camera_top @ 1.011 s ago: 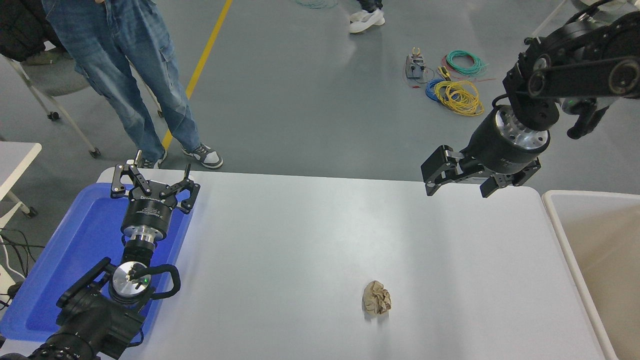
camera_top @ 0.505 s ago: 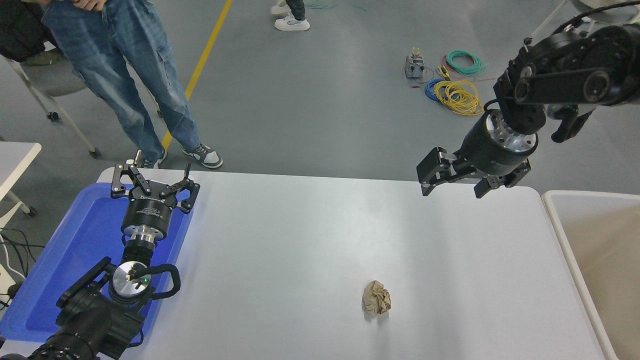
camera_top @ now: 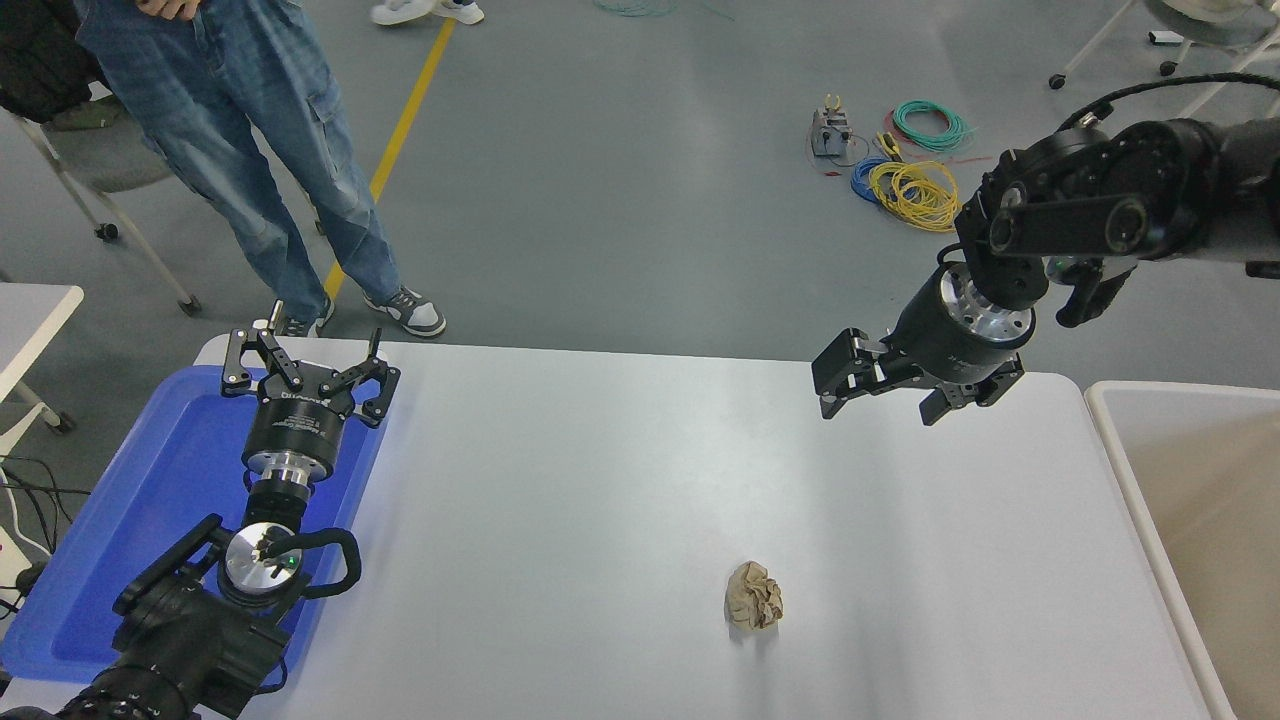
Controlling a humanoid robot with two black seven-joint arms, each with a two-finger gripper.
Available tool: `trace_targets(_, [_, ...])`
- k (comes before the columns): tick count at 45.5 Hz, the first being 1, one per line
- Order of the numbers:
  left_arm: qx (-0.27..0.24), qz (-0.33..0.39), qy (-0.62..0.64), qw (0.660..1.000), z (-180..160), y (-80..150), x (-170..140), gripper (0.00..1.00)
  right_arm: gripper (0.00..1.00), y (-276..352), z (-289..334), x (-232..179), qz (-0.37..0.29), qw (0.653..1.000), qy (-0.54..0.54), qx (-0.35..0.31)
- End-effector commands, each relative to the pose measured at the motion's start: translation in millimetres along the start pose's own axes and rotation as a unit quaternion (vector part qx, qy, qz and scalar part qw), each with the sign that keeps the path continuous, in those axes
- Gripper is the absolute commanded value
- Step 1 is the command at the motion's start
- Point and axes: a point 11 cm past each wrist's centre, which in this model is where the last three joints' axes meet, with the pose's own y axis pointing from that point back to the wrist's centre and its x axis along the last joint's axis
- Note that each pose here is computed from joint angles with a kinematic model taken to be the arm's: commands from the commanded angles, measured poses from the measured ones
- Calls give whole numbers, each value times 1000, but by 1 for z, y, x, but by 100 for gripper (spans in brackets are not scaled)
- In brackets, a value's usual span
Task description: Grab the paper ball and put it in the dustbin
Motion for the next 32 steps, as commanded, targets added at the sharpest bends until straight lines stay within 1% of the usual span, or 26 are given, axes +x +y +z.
trace_targets(1, [0, 0, 0, 1000, 0, 0, 0, 100, 100, -22, -9, -12, -25, 1000, 10, 3])
trace_targets(5, [0, 0, 0, 1000, 0, 0, 0, 100, 100, -38, -12, -21, -36, 999, 16, 5])
trace_targets(14, [0, 0, 0, 1000, 0, 0, 0, 100, 100, -65, -16, -23, -21, 999, 28, 1])
trace_targets(21, [0, 0, 0, 1000, 0, 0, 0, 100, 100, -94, -27, -30, -30, 999, 28, 21])
trace_targets(26, [0, -1, 0, 1000, 0, -1, -1, 100, 100, -114, -27, -34, -25, 999, 20, 30])
trace_targets(32, [0, 0, 0, 1000, 0, 0, 0, 100, 100, -134, -37, -51, -43, 997, 16, 54])
